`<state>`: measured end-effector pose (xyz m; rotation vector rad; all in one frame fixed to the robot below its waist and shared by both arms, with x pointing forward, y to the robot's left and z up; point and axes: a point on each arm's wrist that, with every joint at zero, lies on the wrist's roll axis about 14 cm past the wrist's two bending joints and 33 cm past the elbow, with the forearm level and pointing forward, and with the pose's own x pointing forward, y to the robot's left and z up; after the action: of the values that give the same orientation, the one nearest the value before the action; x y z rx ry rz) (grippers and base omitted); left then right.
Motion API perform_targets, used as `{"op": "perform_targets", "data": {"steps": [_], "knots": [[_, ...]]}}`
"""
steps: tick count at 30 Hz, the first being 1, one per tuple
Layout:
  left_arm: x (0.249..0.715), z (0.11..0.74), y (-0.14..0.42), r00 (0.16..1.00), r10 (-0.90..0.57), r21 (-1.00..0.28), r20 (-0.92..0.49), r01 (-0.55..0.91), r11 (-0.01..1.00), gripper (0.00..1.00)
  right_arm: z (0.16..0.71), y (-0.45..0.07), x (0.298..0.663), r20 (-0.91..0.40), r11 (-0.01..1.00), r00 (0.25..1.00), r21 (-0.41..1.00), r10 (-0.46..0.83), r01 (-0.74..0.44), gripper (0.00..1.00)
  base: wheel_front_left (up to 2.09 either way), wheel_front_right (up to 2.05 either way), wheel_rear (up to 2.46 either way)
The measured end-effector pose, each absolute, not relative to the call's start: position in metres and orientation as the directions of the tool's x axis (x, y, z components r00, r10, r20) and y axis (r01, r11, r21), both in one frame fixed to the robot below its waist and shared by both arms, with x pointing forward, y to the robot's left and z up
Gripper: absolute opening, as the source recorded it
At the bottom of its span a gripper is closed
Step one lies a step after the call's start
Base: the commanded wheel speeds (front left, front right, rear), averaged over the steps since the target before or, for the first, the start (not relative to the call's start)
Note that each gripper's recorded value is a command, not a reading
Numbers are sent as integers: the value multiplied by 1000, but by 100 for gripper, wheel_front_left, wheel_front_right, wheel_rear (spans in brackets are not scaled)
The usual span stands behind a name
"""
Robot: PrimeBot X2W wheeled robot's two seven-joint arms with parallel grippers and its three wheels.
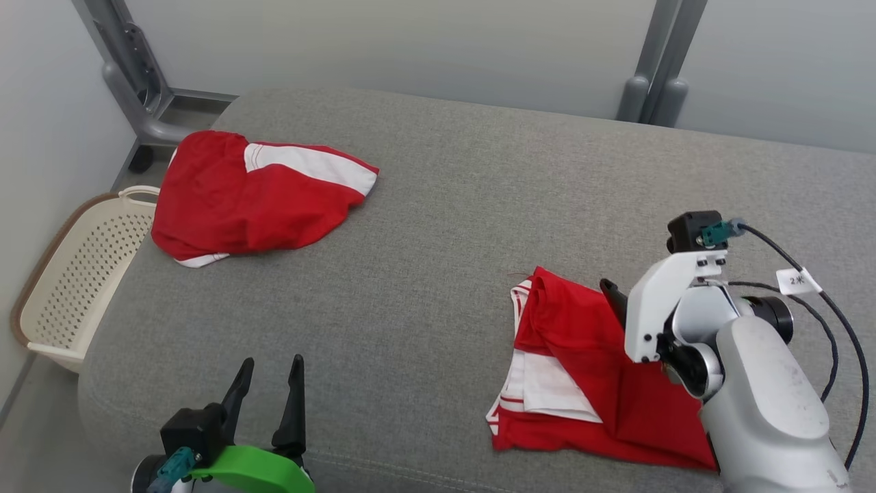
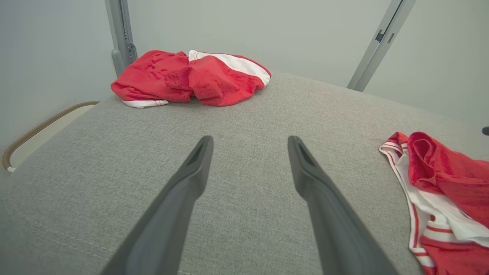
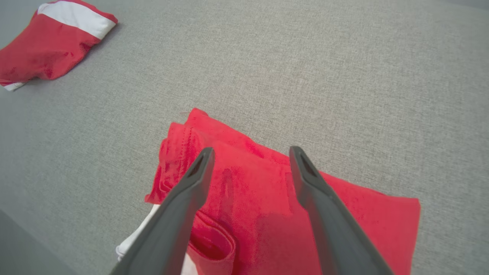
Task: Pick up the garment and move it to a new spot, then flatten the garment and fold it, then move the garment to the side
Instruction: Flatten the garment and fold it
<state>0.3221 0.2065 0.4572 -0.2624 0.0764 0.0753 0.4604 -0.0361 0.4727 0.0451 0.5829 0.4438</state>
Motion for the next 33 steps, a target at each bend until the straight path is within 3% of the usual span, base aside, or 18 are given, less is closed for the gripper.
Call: {"op": "perform_targets", "data": {"steps": [5,8,9,10,11,13,21,27,33], "knots": [[324,458,201,996,43,-259,-82,-63,964,100,460,-68,442,-556,935,760,103,336,-338,100,0,0,0],[326,458,197,996,28,-259,-80,-48,965,100,450,-82,429,-575,946,758,98,308,-309,67,0,0,0],[327,458,196,996,25,-259,-80,-45,965,100,447,-84,426,-580,947,755,103,305,-303,63,0,0,0],[327,458,195,997,22,-260,-81,-42,965,100,442,-85,422,-590,948,749,103,303,-303,51,0,0,0],[327,458,194,996,20,-260,-81,-41,965,100,438,-85,417,-600,946,740,99,303,-307,49,0,0,0],[327,457,193,996,17,-260,-83,-38,965,100,425,-81,404,-626,941,713,115,316,-317,0,0,0,0],[325,456,197,996,23,-259,-86,-45,965,100,418,-65,397,-628,921,699,76,342,-382,0,0,0,0],[322,455,200,995,34,-261,-93,-57,964,100,425,-63,412,-591,920,732,48,339,-388,0,0,0,0],[322,453,202,994,43,-260,-99,-67,963,100,416,-54,413,-615,908,708,34,348,-418,0,0,0,0]]}}
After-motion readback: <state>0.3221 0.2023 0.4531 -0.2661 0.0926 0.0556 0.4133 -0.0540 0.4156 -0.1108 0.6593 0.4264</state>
